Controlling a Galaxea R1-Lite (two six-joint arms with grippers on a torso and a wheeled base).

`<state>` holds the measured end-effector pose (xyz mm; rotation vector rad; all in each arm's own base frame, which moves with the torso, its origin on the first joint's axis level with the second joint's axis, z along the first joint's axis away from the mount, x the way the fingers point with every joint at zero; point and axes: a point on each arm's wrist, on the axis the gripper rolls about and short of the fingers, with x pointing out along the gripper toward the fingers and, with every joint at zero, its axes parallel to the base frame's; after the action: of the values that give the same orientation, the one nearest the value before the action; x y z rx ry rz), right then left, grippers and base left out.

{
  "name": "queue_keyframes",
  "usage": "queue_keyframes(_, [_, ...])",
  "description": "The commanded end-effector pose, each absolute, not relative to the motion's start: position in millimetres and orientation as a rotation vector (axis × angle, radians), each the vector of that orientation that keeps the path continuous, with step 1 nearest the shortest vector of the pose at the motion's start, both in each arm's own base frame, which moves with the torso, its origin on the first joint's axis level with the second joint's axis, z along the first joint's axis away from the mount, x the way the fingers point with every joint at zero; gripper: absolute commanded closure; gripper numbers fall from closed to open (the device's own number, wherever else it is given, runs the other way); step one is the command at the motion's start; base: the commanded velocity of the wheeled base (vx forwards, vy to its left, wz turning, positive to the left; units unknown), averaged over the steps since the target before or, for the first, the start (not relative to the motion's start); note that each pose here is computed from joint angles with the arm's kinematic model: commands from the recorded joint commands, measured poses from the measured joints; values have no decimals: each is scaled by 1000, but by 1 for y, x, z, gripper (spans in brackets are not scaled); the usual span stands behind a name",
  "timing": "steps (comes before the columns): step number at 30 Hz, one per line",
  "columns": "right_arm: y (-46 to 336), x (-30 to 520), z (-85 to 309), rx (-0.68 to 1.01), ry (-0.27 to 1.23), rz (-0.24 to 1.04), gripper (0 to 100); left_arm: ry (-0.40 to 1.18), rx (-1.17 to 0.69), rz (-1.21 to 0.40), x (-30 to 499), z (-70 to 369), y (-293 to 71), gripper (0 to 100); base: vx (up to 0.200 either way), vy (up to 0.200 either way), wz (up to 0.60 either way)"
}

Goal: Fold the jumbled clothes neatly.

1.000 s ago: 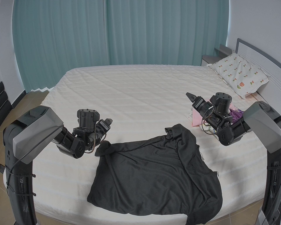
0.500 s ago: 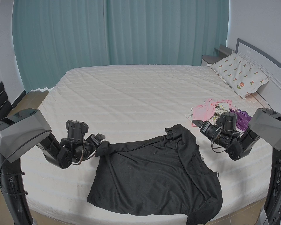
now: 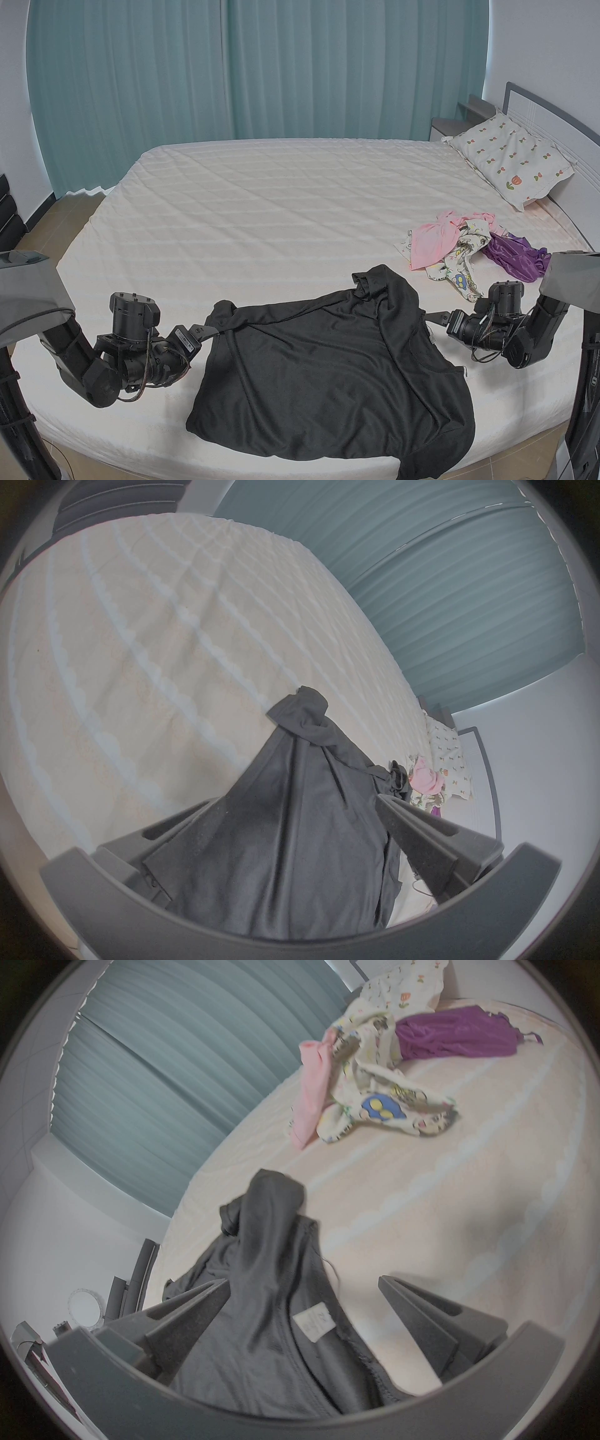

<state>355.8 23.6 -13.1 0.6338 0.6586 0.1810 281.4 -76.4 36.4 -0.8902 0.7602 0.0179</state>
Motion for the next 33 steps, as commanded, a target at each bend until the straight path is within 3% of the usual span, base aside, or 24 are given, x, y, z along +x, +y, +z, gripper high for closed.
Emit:
queue_keyframes(1, [22,353,-48,633,750,166,0,767,-905,11,270,38,-75,0,0,0,0])
queue_keyframes(7, [26,355,-53,636,752,194,0,776,-903,18,272,33,-75,0,0,0,0])
queue_keyframes(8, [26,355,-53,636,752,195,100,779,-903,18,273,33,-75,0,0,0,0])
queue_keyframes(20, [15,357,-42,651,706,175,100,787,-903,32,272,30,-73,0,0,0,0])
queue_keyframes(33, [-39,384,-11,658,465,91,100,858,-875,71,267,11,-72,0,0,0,0])
